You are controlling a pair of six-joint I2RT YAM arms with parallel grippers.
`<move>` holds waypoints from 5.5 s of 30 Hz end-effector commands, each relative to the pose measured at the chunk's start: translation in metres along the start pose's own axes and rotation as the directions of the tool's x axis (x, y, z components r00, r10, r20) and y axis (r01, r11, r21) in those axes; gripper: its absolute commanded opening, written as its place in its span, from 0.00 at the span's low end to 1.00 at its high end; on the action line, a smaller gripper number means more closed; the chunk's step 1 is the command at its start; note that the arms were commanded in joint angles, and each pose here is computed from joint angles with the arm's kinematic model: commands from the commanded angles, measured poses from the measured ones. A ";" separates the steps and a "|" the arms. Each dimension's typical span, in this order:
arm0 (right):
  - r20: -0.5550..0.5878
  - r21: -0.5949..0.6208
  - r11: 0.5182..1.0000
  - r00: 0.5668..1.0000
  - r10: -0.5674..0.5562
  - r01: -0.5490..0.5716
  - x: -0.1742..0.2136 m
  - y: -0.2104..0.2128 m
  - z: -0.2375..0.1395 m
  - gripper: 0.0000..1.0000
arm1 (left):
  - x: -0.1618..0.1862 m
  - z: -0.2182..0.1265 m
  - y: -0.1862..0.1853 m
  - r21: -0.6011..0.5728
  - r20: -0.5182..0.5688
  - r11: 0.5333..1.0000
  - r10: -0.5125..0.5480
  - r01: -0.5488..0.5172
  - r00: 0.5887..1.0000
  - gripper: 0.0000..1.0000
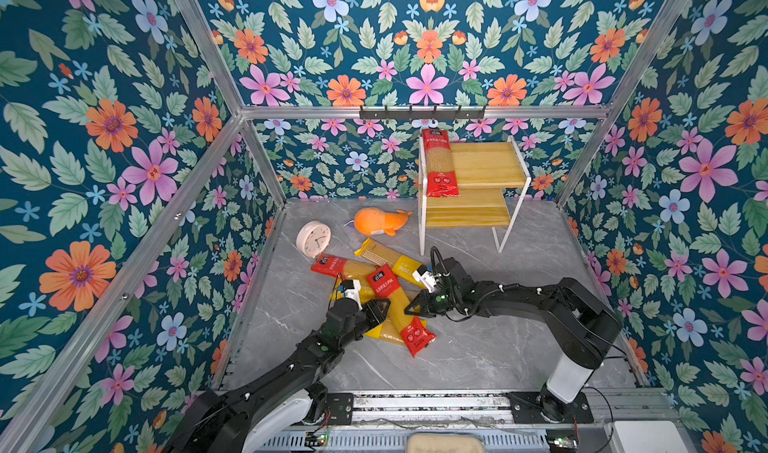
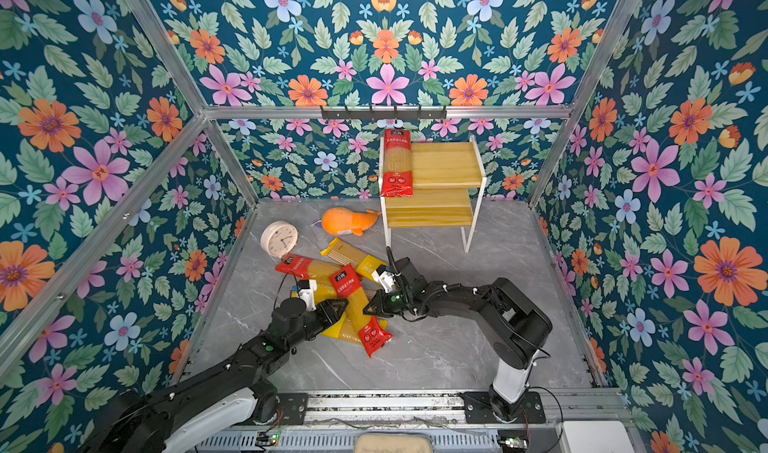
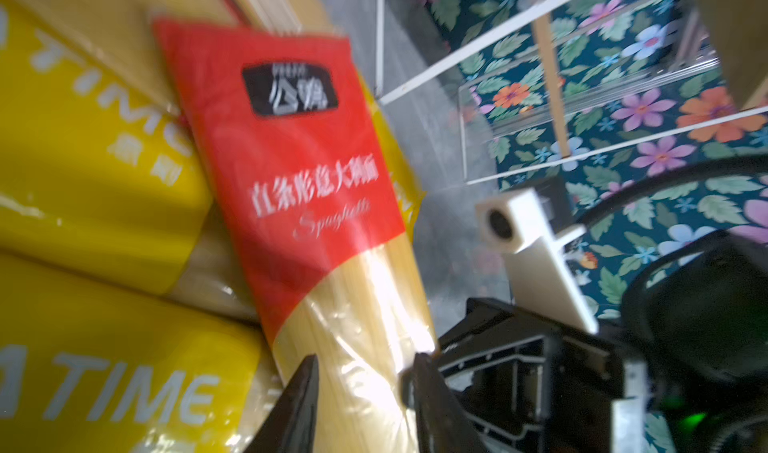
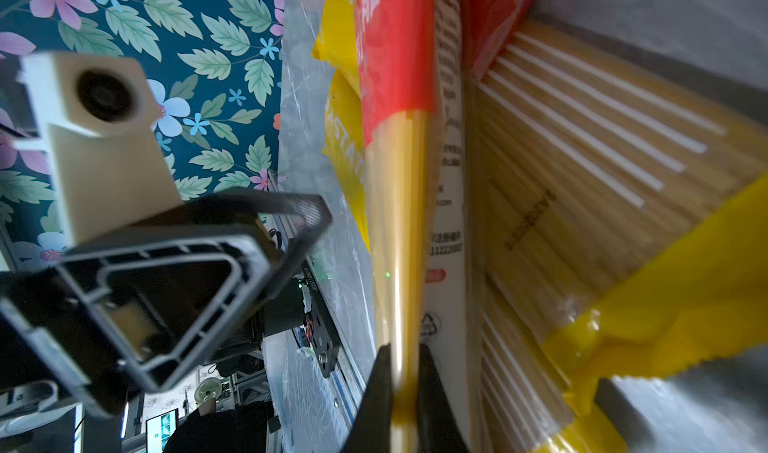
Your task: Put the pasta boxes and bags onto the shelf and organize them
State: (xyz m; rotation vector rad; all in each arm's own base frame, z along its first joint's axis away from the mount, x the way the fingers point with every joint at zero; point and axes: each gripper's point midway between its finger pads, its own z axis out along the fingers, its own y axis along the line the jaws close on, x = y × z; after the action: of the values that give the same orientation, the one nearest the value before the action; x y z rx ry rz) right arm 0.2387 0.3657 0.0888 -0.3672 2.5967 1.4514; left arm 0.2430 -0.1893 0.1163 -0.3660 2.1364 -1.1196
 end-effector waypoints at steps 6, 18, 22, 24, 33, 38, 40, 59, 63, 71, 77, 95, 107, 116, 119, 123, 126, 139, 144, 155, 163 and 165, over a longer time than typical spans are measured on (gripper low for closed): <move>0.227 -0.081 0.968 0.950 -0.214 0.237 -0.035 0.063 -0.041 0.00 | -0.028 -0.022 -0.043 0.123 0.009 0.990 0.073 -0.073 0.997 0.52; 0.510 -0.126 0.861 0.776 -0.370 0.494 -0.053 0.142 -0.112 0.00 | -0.050 -0.039 -0.129 0.502 0.112 0.846 0.140 -0.178 0.984 0.77; 0.532 -0.157 0.832 0.756 -0.382 0.532 -0.052 0.161 -0.124 0.00 | -0.050 -0.038 -0.140 0.552 0.139 0.802 0.183 -0.229 0.973 0.83; 0.543 -0.173 0.815 0.744 -0.390 0.554 -0.050 0.170 -0.131 0.00 | -0.051 -0.040 -0.147 0.577 0.161 0.775 0.200 -0.256 0.967 0.84; 0.549 -0.282 0.718 0.721 -0.423 0.636 -0.032 0.205 -0.157 0.00 | -0.062 -0.046 -0.188 0.697 0.210 0.643 0.242 -0.319 0.947 0.82; 0.542 -0.299 0.718 0.731 -0.415 0.629 -0.030 0.207 -0.158 0.00 | -0.065 -0.046 -0.204 0.765 0.194 0.577 0.218 -0.286 0.957 0.67; 0.536 -0.290 0.733 0.739 -0.409 0.616 -0.031 0.203 -0.156 0.00 | -0.066 -0.047 -0.207 0.777 0.193 0.563 0.213 -0.281 0.958 0.59; 0.486 -0.169 0.903 0.831 -0.271 0.394 -0.035 0.110 -0.141 0.66 | -0.085 -0.035 -0.228 0.759 0.212 0.580 0.210 -0.296 0.955 0.14; 0.418 -0.245 0.888 0.869 -0.264 0.388 -0.015 0.104 -0.132 0.68 | -0.088 -0.032 -0.239 0.760 0.215 0.574 0.221 -0.305 0.951 0.14; 0.477 -0.271 0.869 0.842 -0.251 0.413 -0.008 0.102 -0.139 0.62 | -0.081 -0.022 -0.258 0.786 0.193 0.549 0.221 -0.286 0.956 0.14; 0.555 -0.246 0.867 0.797 -0.241 0.433 -0.019 0.106 -0.149 0.45 | -0.078 -0.018 -0.267 0.795 0.187 0.539 0.216 -0.277 0.958 0.16; 0.670 -0.227 0.848 0.709 -0.222 0.479 -0.039 0.129 -0.175 0.03 | -0.078 -0.018 -0.272 0.796 0.167 0.549 0.205 -0.255 0.964 0.44; 0.746 -0.204 0.858 0.643 -0.175 0.471 -0.082 0.157 -0.228 0.00 | -0.054 -0.018 -0.251 0.782 0.140 0.584 0.175 -0.217 0.975 0.68; 0.739 -0.099 0.968 0.669 -0.083 0.230 -0.135 0.136 -0.291 0.00 | -0.016 0.005 -0.208 0.616 0.143 0.741 0.229 -0.268 0.963 0.69; 0.716 -0.108 0.979 0.697 -0.043 0.171 -0.154 0.131 -0.312 0.00 | 0.002 0.014 -0.201 0.532 0.147 0.776 0.310 -0.339 0.939 0.70; 0.672 -0.149 0.976 0.740 -0.017 0.158 -0.169 0.143 -0.328 0.00 | 0.015 0.019 -0.202 0.533 0.126 0.774 0.326 -0.341 0.937 0.70; 0.645 -0.184 0.972 0.764 0.008 0.145 -0.180 0.151 -0.334 0.00 | 0.021 0.021 -0.202 0.540 0.118 0.773 0.322 -0.333 0.939 0.70; 0.563 -0.234 0.972 0.815 0.136 0.000 -0.227 0.125 -0.321 0.00 | 0.029 0.026 -0.202 0.540 0.099 0.773 0.334 -0.333 0.937 0.70; 0.535 -0.252 0.966 0.825 0.184 -0.052 -0.238 0.113 -0.314 0.06 | 0.030 0.028 -0.201 0.530 0.096 0.777 0.341 -0.338 0.935 0.70; 0.534 -0.206 0.971 0.817 0.215 -0.121 -0.214 0.087 -0.306 0.59 | 0.035 0.027 -0.201 0.521 0.100 0.778 0.353 -0.352 0.930 0.70; 0.556 -0.183 0.969 0.796 0.240 -0.164 -0.187 0.072 -0.315 0.63 | 0.038 0.025 -0.186 0.500 0.096 0.789 0.358 -0.356 0.929 0.70; 0.557 -0.181 0.971 0.797 0.233 -0.157 -0.186 0.074 -0.316 0.58 | 0.040 0.027 -0.186 0.501 0.090 0.788 0.362 -0.356 0.928 0.70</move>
State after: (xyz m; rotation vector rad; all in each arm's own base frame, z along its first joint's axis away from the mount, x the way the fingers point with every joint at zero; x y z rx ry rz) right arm 0.3964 0.1606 0.3552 0.3365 2.1080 1.5050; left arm 0.2197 -0.3359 0.2342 0.2802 1.7424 -1.3964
